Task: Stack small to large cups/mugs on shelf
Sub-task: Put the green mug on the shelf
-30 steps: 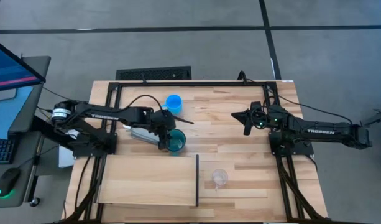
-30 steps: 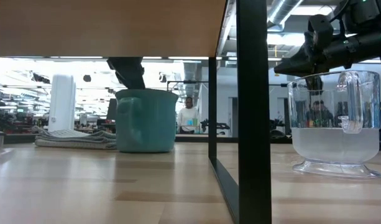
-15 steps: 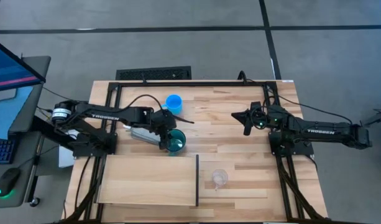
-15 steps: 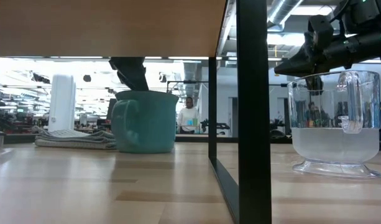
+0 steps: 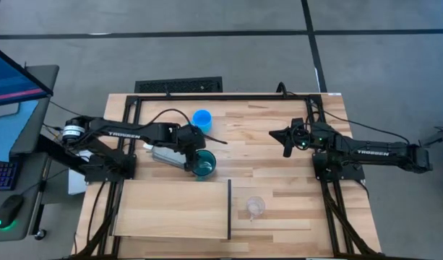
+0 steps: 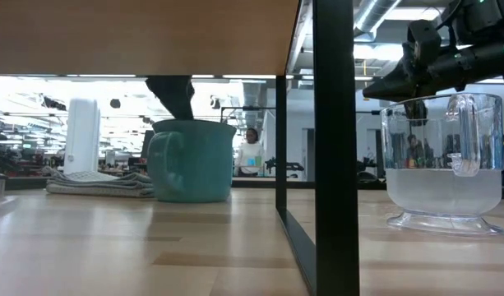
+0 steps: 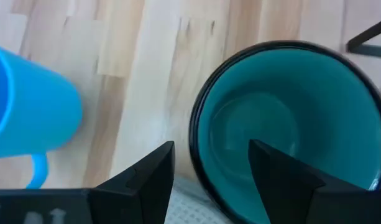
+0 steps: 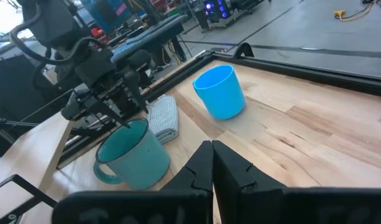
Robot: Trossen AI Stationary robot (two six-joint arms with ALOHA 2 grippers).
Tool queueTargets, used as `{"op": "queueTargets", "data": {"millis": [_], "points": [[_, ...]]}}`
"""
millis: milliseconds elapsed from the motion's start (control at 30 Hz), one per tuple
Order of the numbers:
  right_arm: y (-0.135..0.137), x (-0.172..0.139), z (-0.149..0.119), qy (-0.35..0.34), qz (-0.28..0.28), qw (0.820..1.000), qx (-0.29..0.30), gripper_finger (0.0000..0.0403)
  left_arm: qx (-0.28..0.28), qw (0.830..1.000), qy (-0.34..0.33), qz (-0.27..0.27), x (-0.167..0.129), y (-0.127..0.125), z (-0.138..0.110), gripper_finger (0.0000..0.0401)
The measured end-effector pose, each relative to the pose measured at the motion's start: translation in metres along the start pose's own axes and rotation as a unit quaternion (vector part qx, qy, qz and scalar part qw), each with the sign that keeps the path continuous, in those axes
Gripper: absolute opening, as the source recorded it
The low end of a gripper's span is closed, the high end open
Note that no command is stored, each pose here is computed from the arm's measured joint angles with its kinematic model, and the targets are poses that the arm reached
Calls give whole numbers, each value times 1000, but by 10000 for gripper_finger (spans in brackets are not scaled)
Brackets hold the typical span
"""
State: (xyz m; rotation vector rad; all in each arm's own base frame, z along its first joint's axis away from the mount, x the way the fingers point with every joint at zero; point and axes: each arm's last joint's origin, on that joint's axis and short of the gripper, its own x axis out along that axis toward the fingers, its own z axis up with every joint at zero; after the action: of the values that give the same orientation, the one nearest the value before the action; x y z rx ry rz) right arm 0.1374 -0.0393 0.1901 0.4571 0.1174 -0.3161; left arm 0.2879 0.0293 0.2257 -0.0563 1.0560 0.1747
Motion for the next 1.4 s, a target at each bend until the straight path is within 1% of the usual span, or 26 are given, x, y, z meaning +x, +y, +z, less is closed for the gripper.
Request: {"op": "queueTargets", "data": {"millis": [67,133,200,267,400,500,633,833,900,933,1000,1100,1233,1400], "points": [[0,0,0,0,0,1000,0,26,1,1000,4,9,5,0,1,198],[0,0,0,0,0,1000,0,26,1,1000,22,14,8,1,-3,198],[0,0,-1,4,-1,1000,0,26,1,1000,24,6,14,0,-1,198],[0,0,-1,3,0,1000,0,26,1,999,45,1,19,0,-4,198],[0,0,-1,5,-1,1000,0,26,1,998,66,-5,30,-1,-7,197],[0,1,-1,6,-2,1000,0,26,0,998,69,-7,35,-2,-7,186],[-1,1,-2,10,-4,1000,0,26,2,998,70,-7,36,-2,-7,145],[-1,1,-3,16,-8,1000,0,27,13,998,68,-7,36,-2,-6,52],[-1,1,-3,17,-8,1000,0,27,21,997,63,-25,34,-2,-5,23],[-1,1,-3,17,-8,1000,0,27,27,998,59,-26,33,-3,-4,17],[-2,1,-3,17,-8,1000,0,27,21,998,60,-28,33,-1,-4,17],[-2,1,-4,18,-8,1000,0,27,-7,997,69,-33,34,5,-3,19],[-2,1,-4,18,-8,1000,0,27,-18,998,67,-6,28,15,5,15],[-2,1,-4,18,-8,1000,0,27,-9,997,72,20,18,24,15,15]]}}
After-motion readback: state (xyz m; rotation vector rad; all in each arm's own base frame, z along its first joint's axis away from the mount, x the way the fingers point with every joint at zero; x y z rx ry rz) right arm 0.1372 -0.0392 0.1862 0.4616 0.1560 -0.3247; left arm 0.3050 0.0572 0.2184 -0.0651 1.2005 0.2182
